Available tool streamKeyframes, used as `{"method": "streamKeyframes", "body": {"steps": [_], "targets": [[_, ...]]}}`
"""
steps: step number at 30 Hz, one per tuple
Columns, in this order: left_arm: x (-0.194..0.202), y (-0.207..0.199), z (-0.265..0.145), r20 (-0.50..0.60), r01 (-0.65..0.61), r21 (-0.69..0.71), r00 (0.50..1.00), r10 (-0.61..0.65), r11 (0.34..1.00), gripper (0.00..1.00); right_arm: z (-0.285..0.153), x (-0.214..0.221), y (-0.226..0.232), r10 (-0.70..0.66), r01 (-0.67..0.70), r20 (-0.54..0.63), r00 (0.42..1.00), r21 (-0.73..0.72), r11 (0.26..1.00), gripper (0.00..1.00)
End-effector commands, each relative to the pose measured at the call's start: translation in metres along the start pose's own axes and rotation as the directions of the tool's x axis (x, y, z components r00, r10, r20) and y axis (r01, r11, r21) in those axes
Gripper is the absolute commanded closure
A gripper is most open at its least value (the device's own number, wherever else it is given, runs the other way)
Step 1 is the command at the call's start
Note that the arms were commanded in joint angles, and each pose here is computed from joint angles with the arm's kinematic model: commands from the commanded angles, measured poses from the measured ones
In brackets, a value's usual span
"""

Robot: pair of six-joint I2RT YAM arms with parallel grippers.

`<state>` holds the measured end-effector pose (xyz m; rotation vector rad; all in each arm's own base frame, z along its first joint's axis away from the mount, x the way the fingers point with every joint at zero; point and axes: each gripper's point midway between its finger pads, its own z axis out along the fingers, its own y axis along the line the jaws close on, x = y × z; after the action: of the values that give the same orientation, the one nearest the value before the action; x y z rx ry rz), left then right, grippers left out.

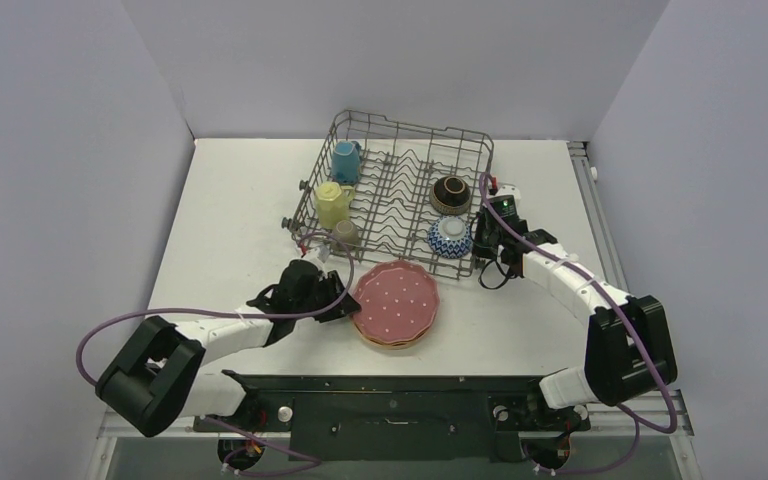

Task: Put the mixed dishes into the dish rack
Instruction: Move the dish rack to the center of the board.

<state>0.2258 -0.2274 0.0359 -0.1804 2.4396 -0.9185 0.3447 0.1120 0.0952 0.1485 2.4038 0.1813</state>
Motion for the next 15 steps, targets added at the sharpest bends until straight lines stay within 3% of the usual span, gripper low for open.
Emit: {"method": "streamKeyframes", "body": {"steps": [1, 15], "targets": [[0.011, -0.001, -0.006, -0.013, -0.074, 0.000, 0.997, 0.074, 0.997, 0.71, -0.004, 0.005, 0.022, -0.009, 0.009, 0.000, 1.000, -0.102, 0.995, 1.00], [0.046, 0.000, -0.024, -0.073, -0.161, 0.003, 0.984, 0.161, 0.987, 0.79, 0.005, 0.021, 0.021, -0.014, 0.012, -0.027, 1.000, -0.104, 0.994, 1.00]]}}
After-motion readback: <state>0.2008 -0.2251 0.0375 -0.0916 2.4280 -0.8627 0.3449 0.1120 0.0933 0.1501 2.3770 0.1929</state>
